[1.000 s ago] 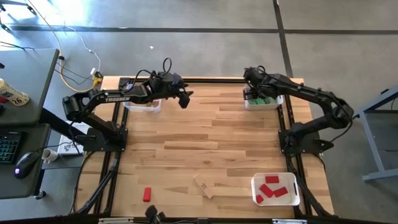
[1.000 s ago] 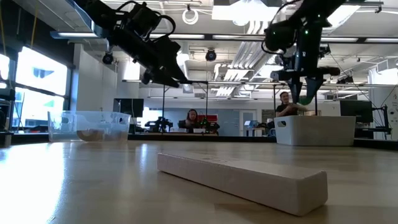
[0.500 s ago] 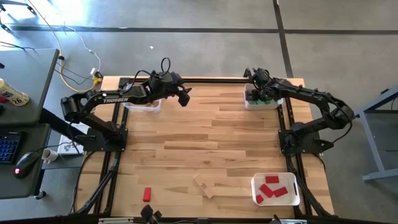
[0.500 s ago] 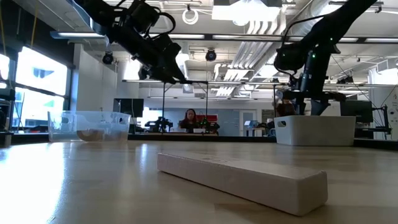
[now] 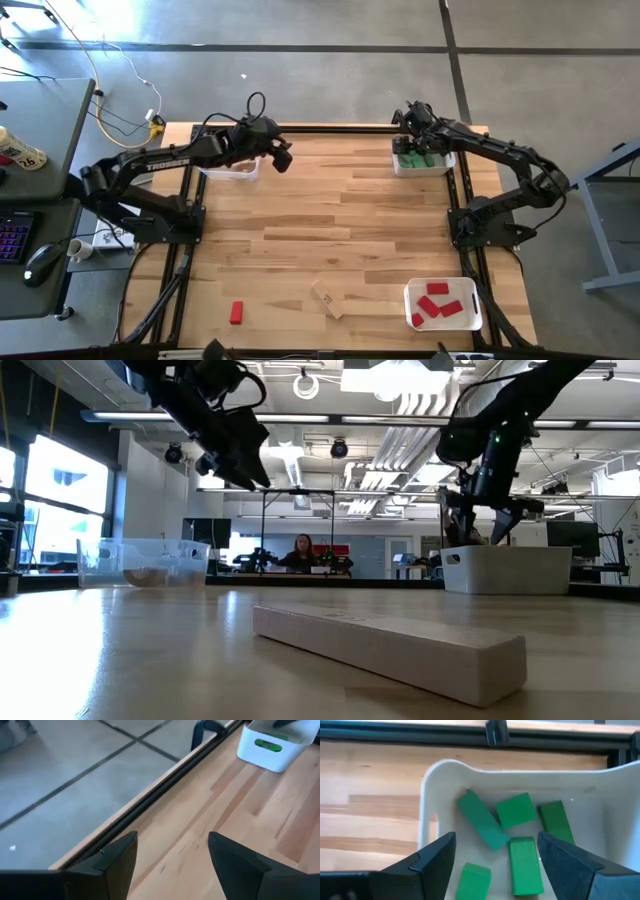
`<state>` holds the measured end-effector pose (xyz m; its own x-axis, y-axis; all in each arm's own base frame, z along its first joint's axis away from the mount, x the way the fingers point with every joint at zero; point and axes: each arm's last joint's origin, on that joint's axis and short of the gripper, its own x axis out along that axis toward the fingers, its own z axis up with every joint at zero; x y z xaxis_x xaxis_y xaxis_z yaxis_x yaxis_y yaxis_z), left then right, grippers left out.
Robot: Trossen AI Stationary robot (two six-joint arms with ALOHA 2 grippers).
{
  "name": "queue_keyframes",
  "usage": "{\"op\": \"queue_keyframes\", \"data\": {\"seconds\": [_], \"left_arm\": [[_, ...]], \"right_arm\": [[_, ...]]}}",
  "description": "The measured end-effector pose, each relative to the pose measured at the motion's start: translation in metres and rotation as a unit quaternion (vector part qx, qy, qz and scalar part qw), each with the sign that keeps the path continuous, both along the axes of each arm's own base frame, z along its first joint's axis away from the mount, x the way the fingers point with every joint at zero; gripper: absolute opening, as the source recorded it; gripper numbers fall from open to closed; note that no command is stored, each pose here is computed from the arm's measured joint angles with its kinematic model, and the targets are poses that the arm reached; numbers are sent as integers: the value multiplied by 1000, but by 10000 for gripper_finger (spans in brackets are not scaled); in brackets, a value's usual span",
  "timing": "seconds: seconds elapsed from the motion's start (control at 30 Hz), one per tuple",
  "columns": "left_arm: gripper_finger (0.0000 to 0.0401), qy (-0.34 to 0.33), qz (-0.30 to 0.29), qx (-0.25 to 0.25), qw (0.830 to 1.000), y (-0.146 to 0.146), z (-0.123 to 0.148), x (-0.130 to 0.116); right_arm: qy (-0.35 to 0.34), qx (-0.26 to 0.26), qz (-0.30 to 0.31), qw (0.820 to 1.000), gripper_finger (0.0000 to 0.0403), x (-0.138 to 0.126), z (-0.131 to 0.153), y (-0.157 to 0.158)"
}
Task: Sort & place blocks by color
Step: Put the brown block into the transparent bin
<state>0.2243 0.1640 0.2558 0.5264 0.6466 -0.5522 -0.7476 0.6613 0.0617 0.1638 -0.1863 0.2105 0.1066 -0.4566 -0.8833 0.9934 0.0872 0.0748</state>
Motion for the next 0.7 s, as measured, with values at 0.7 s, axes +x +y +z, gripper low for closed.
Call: {"op": "queue_keyframes", "data": {"seconds": [0.7], "left_arm": [[229, 34, 53, -117, 991, -23, 2, -32]], "right_arm": [[-110, -16, 149, 983, 270, 86, 49, 88]]}}
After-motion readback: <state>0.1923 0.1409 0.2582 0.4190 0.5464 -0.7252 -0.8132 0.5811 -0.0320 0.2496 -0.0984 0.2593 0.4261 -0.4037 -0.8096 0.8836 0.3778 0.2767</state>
